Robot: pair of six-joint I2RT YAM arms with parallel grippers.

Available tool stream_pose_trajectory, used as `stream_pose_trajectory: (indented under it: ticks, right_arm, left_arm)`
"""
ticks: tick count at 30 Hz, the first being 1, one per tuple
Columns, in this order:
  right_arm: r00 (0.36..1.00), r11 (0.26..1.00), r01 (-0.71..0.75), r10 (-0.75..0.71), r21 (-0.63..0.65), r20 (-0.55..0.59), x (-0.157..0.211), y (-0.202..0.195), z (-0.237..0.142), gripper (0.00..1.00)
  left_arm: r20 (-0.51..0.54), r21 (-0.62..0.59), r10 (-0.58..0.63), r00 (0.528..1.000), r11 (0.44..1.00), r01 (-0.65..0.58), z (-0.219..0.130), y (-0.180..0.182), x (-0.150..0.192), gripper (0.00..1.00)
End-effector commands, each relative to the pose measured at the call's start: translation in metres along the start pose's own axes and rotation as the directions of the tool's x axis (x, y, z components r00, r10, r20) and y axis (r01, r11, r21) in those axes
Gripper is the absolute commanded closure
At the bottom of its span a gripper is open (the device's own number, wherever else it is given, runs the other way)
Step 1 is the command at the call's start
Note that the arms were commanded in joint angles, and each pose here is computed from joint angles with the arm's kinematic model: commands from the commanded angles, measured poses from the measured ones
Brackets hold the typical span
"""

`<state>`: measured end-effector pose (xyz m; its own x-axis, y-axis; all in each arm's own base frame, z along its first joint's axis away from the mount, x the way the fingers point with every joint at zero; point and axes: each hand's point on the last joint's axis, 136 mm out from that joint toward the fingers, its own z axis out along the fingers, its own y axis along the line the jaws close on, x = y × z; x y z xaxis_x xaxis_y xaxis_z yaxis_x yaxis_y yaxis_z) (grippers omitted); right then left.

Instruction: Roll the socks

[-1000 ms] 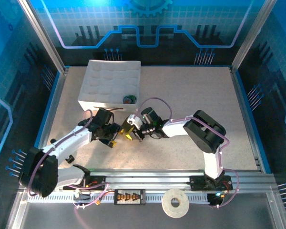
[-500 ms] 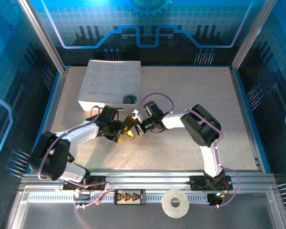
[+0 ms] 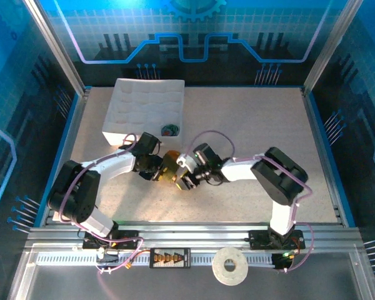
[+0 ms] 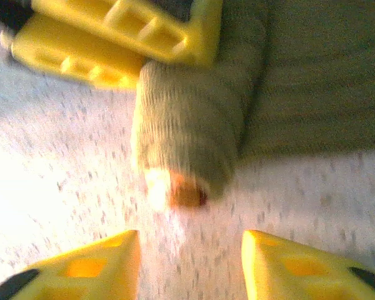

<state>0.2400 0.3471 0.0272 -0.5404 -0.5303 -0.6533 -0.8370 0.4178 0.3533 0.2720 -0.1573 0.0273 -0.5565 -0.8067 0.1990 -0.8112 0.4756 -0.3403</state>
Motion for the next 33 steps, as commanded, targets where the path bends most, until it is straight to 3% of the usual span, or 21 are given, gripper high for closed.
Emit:
stream_pose_trajectory:
  ticks: [1, 7, 13, 20, 26, 29, 33]
  right_arm:
    - [0.949, 0.947, 0.256, -0.284, 0.191, 0.134, -0.028, 0.005, -0.024, 0.47]
    - [0.838, 0.805, 0.498, -0.543, 0.322, 0.061, -0.034, 0.037, -0.023, 0.43]
    - [0.764, 0.697, 0.598, -0.645, 0.396, -0.018, -0.04, 0.053, 0.001, 0.4]
    - [0.74, 0.673, 0.64, -0.67, 0.371, -0.061, -0.042, 0.058, 0.025, 0.42]
    - [0.76, 0.681, 0.636, -0.635, 0.364, -0.139, -0.025, 0.044, 0.039, 0.54]
    - [0.783, 0.702, 0.615, -0.599, 0.359, -0.17, -0.021, 0.035, 0.046, 0.75]
    - [0.844, 0.772, 0.536, -0.487, 0.341, -0.224, 0.003, 0.014, 0.049, 0.87]
  left_arm:
    - [-0.016, -0.425, -0.136, 0.991, 0.898, 0.116, -0.001, 0.117, 0.017, 0.79]
    - [-0.04, -0.439, -0.179, 0.983, 0.887, 0.144, -0.012, 0.12, 0.029, 0.8]
    - [-0.034, -0.432, -0.189, 0.981, 0.888, 0.156, -0.01, 0.113, 0.027, 0.8]
    - [-0.048, -0.444, -0.184, 0.982, 0.885, 0.144, -0.003, 0.105, 0.023, 0.8]
    - [-0.068, -0.421, -0.176, 0.982, 0.897, 0.132, -0.001, 0.096, 0.022, 0.8]
    - [-0.077, -0.39, -0.164, 0.983, 0.913, 0.122, -0.002, 0.089, 0.023, 0.78]
    - [-0.085, -0.318, -0.127, 0.988, 0.943, 0.094, -0.013, 0.071, 0.024, 0.71]
